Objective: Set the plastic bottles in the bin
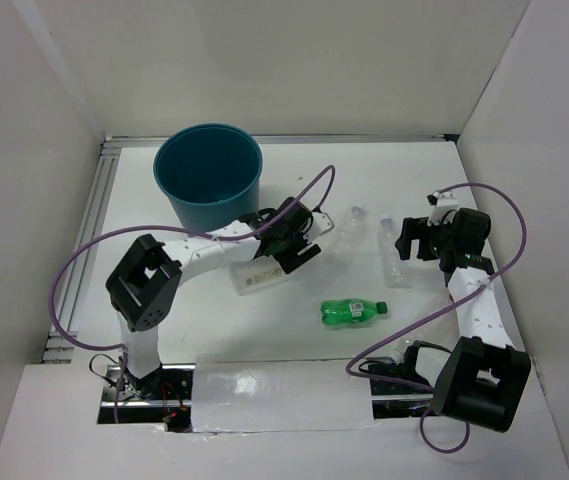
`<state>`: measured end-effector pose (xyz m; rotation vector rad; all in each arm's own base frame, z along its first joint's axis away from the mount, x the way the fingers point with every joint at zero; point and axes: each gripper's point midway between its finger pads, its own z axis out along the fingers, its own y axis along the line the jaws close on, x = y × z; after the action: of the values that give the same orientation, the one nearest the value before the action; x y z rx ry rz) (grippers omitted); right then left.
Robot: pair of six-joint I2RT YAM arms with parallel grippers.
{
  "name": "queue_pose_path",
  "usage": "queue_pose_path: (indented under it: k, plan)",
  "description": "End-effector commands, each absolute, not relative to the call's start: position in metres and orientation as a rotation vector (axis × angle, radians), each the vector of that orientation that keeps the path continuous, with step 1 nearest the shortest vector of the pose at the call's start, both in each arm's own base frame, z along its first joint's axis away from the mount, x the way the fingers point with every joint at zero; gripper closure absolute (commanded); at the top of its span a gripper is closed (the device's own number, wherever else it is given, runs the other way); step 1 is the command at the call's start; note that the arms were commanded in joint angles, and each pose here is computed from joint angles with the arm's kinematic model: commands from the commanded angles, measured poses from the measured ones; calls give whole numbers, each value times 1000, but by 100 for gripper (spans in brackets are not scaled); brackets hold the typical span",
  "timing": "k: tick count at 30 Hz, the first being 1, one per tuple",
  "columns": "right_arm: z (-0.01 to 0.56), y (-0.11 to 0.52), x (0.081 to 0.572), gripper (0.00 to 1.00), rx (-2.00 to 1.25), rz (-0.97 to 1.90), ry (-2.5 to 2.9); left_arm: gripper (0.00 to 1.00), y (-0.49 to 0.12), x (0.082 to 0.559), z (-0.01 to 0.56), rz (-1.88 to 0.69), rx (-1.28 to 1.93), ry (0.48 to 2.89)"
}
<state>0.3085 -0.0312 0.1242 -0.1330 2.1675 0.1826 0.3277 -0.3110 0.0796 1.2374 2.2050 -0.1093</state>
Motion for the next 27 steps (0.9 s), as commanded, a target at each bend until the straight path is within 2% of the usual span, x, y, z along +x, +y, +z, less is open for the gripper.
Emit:
queue_pose_path:
  k: [1, 2, 3, 4, 8, 12, 18, 22, 25, 27]
  plan:
    - [128, -26, 310, 4, -170, 225, 2156, 58, -308, 296, 51, -186, 1352, 2312]
    - [127, -25, 308, 4, -168, 229, 2164, 69, -311, 296, 54, -204, 1344, 2315]
    - [127, -25, 308, 4, -168, 229, 2164, 90, -315, 294, 61, -210, 1350, 2301]
    - [124, -25, 308, 4, -166, 234, 2172, 100, -319, 290, 69, -221, 1357, 2277]
    - [125, -24, 308, 4, -170, 243, 2169, 100, -340, 287, 115, -266, 1308, 2187]
    - [125, -24, 308, 4, -170, 243, 2169, 100, -353, 298, 191, -309, 1182, 2059]
    - [122, -24, 309, 4, -168, 248, 2177, 100, -361, 308, 339, -417, 969, 1785]
    - [122, -24, 309, 5, -168, 248, 2177, 100, -345, 311, 442, -547, 779, 1583]
    - [122, -24, 309, 6, -168, 248, 2177, 100, -324, 311, 496, -618, 666, 1452]
    - [122, -22, 309, 11, -183, 254, 2172, 100, -303, 322, 517, -590, 581, 1406]
